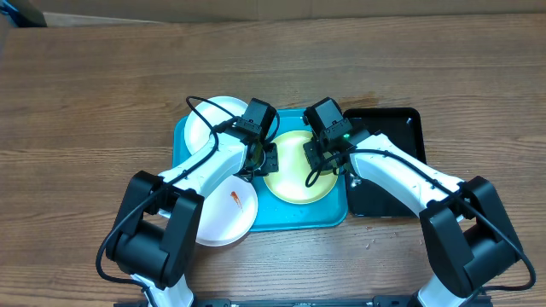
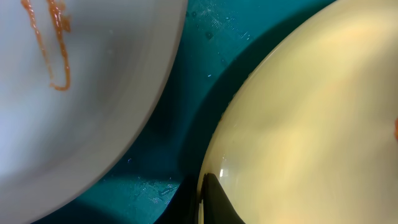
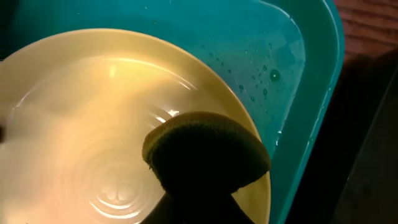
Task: Clean dirty plates on tray and stack at the side
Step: 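Carry sponge to yellow plate and scrub it with right gripper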
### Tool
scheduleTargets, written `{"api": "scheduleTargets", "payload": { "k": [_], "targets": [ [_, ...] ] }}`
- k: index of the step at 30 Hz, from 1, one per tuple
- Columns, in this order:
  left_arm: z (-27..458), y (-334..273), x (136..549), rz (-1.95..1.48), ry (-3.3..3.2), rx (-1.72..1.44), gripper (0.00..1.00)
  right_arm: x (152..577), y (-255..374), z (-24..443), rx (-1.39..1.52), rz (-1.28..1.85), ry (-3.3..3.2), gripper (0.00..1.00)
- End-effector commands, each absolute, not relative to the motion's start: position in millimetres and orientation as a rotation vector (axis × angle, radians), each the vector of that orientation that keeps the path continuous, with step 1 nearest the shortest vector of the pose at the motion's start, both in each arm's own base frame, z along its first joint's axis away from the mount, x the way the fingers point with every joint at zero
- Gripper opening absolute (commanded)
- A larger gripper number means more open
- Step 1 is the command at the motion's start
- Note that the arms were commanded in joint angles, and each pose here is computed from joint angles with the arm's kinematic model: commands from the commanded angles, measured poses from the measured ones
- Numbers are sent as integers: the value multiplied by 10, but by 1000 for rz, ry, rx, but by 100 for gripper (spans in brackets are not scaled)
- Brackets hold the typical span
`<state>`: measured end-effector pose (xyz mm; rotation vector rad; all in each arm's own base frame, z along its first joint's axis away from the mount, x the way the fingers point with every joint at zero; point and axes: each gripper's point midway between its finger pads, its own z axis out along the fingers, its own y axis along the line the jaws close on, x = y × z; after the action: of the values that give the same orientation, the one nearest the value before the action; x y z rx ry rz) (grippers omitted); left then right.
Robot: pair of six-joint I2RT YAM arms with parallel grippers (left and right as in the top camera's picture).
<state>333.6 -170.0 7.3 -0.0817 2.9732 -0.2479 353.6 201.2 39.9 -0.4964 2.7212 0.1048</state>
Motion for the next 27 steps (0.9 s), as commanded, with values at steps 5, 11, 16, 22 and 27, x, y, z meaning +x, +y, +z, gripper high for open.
{"api": "scheduleTargets", "payload": {
  "k": [5, 11, 16, 22, 27],
  "targets": [
    [-20, -1581, 3305, -181, 2993, -120, 4, 3552, 2035, 375, -487, 132, 2701, 52],
    [-20, -1582, 3306, -181, 2993, -120, 4, 3523, 1990, 337, -486, 106, 2712, 49],
    [-20, -1582, 3306, -181, 2993, -120, 4, 3491, 1911, 183, -477, 66, 2711, 48],
    [-20, -1581, 3305, -181, 2993, -120, 4, 3510, 1820, 88, -382, 41, 2708, 4],
    [-20, -1582, 3307, -181, 2993, -120, 4, 3380, 1994, 52, -337, 213, 2770, 4]
  ]
}}
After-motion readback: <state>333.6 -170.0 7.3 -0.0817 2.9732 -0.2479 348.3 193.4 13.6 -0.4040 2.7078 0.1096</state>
